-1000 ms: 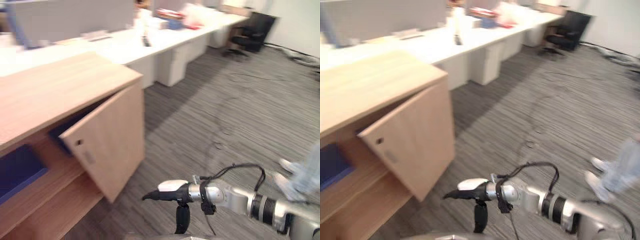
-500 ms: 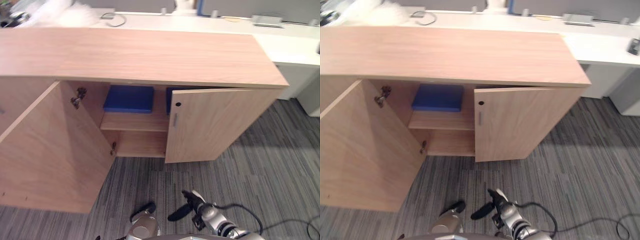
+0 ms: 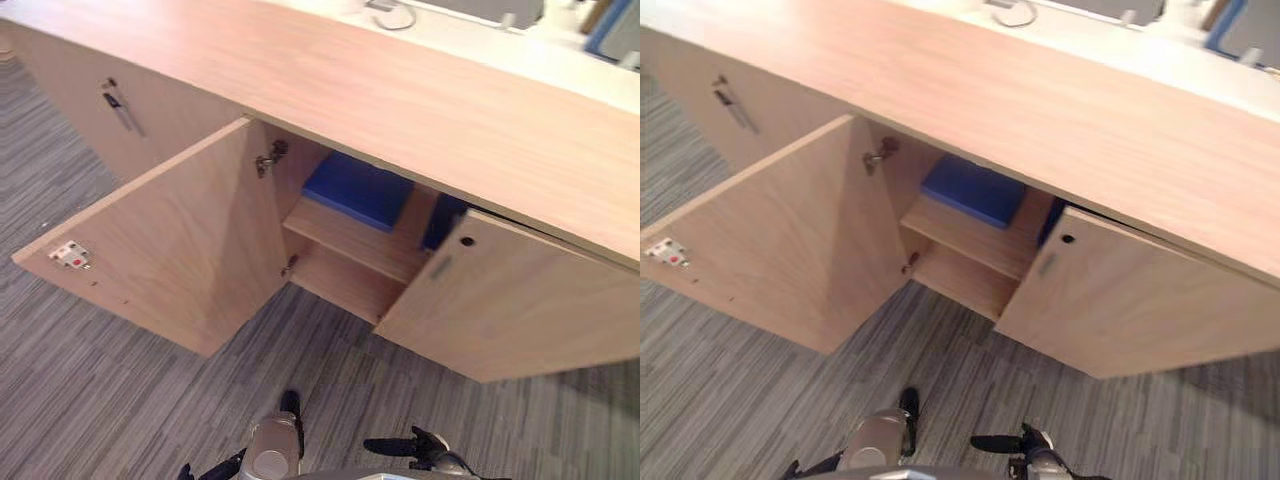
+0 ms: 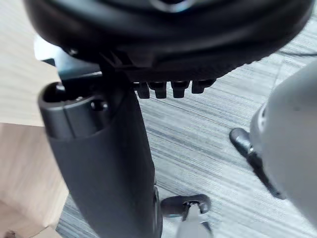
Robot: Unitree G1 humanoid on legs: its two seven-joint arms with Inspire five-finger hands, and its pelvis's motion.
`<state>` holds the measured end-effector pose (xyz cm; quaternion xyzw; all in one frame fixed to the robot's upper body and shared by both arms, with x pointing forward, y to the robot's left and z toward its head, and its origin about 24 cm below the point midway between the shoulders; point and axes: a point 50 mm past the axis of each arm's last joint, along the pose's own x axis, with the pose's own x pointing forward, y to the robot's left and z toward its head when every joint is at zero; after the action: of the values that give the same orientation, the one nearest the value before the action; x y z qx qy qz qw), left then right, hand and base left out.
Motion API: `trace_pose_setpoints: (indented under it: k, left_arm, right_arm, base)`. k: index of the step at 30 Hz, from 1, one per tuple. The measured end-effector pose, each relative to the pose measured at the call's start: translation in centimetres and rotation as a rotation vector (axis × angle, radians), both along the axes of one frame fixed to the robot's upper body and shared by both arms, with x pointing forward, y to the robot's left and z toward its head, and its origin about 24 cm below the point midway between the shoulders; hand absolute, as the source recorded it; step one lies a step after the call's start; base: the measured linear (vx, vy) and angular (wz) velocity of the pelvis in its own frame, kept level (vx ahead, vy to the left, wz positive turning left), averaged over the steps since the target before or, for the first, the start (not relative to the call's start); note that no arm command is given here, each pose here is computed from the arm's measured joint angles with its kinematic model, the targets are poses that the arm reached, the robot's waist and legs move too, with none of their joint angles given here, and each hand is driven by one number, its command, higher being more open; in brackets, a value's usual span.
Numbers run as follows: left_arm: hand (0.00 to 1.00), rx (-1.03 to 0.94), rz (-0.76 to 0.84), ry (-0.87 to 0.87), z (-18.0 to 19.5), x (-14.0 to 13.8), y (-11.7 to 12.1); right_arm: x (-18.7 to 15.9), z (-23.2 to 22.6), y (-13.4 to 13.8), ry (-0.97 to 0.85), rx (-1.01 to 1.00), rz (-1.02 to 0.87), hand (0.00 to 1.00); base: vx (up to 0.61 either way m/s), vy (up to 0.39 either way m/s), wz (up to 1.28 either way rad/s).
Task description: Walk over to the cabinet, pick up the folder, carry it to the office cabinet, place the folder inside the office cabinet, then close the office cabinet door
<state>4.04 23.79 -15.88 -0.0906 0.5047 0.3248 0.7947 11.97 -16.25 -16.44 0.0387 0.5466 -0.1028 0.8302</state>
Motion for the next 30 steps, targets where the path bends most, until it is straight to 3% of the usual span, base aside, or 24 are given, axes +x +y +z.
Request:
trace_pose_setpoints:
  k: [4,8,14,20,22,30]
  left_arm:
    - [1.0,-0.001,0.004,0.004,0.0,-0.3,0.3]
    - [1.0,-0.065,0.126,-0.077,0.0,-0.1,0.1]
    - [1.0,-0.101,0.227,-0.342,2.2,2.9,-0.6]
    - [1.0,0.103,0.265,-0.599,7.3,6.8,4.4]
    - [1.0,0.303,0.215,-0.63,10.4,7.8,7.6]
    - [1.0,0.833,0.038,-0.64,19.6,9.5,14.7]
  right_arm:
    - [1.4,0.4,0.6,-0.051,0.042,-0.066,1.0]
    - [3.2,1.0,1.0,-0.106,0.066,-0.078,1.0]
    - [3.6,1.2,0.3,-0.12,0.043,-0.078,1.0]
    - [0.7,0.4,-1.7,-0.034,-0.016,-0.056,1.0]
    - [-0.4,0.2,-2.8,-0.004,-0.043,-0.051,1.0]
    - [-1.9,0.2,-5.3,0.029,-0.1,-0.049,1.0]
  base:
    - [0.2,0.095,0.76]
    - [0.08,-0.023,0.64]
    - [0.01,-0.063,0.26]
    - [-0.02,-0.045,0.02]
    - [-0.04,-0.025,-0.06]
    - [-0.04,-0.024,-0.14]
